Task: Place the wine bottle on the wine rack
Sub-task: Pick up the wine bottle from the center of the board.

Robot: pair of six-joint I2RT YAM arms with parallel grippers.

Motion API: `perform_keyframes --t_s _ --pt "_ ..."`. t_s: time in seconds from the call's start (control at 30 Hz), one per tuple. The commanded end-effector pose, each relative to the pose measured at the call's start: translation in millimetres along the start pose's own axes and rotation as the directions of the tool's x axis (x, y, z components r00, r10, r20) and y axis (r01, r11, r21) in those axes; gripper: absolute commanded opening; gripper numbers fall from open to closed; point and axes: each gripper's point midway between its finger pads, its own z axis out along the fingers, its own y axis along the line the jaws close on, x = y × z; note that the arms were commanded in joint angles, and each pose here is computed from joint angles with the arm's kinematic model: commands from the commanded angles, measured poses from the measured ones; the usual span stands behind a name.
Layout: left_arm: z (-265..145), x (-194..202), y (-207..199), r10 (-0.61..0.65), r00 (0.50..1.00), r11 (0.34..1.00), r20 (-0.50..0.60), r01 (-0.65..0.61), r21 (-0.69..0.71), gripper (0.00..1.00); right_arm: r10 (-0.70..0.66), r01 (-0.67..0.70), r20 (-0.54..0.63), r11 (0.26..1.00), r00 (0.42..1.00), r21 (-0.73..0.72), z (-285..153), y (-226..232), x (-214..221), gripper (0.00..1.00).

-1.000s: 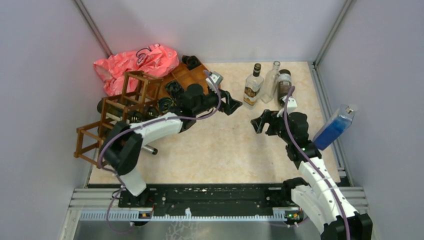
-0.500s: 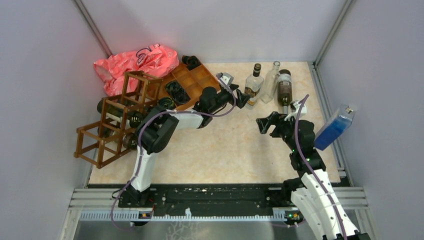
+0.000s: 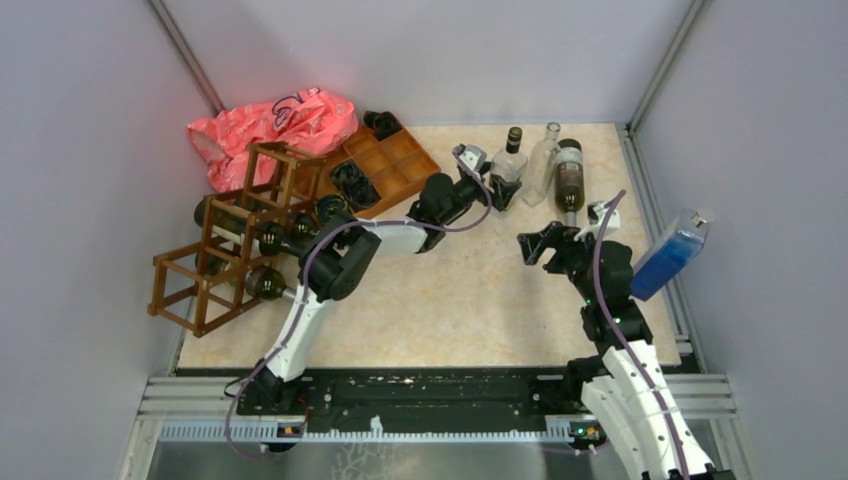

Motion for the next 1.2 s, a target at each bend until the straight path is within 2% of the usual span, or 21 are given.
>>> perform_keyframes --t_s 0.0,0.13,0.23,0.27,0.33,0.47,0.63,0.73,0.9,1.03,1.17 --pt "14.8 -3.6 -1.4 0.028 0.999 1.000 0.040 -0.028 -0.006 0.96 0.003 -0.002 0.064 1.000 0.998 -0.014 0.5 4.0 -16.4 0.85" --pt "21.9 4.3 -5.7 0.037 0.999 0.999 0.015 -0.037 0.024 0.82 0.003 -0.002 0.064 1.000 0.998 -0.012 1.0 3.1 -16.4 0.85" --pt "21.2 1.5 -10.6 0.056 0.998 0.997 0.018 -0.056 0.053 0.66 0.003 -0.002 0.064 1.000 0.998 -0.012 0.4 2.9 -16.7 0.85" --pt "20.0 -0.4 -13.2 0.064 0.998 0.996 0.021 -0.066 0.065 0.58 0.003 -0.002 0.062 1.000 0.998 -0.013 0.4 3.0 -15.9 0.85" --pt "14.9 -5.8 -14.4 0.080 0.996 0.994 0.030 -0.081 0.068 0.32 0.004 -0.003 0.061 1.000 0.998 -0.013 -0.4 2.7 -15.3 0.85" --pt "-2.9 -28.6 -20.7 0.132 0.989 0.987 0.068 -0.137 0.079 0.00 -0.002 0.003 0.057 1.000 0.998 -0.017 -2.6 3.4 -14.5 0.84" --pt "-33.3 -64.8 -39.6 0.188 0.980 0.970 0.071 -0.196 0.144 0.00 -0.062 0.064 0.045 0.997 0.997 -0.038 -7.6 7.6 -15.5 0.84" --pt "-57.3 -81.6 -55.0 0.156 0.988 0.959 0.021 -0.156 0.238 0.00 -0.093 0.097 0.041 0.990 0.995 -0.099 -11.4 20.7 -19.7 0.84" --pt "-110.0 -88.2 -74.7 0.053 0.988 0.931 -0.144 0.004 0.365 0.00 -0.117 0.122 0.033 0.971 0.993 -0.208 -16.9 43.9 -26.0 0.85" --pt "-155.9 -76.2 -90.7 0.085 0.958 0.905 -0.272 0.041 0.424 0.00 -0.134 0.127 -0.003 0.945 0.991 -0.301 -22.6 62.9 -26.2 0.86" --pt "-198.8 -59.9 -92.4 0.172 0.892 0.897 -0.417 0.034 0.441 0.00 -0.165 0.125 -0.057 0.895 0.985 -0.428 -34.0 86.4 -21.4 0.87"
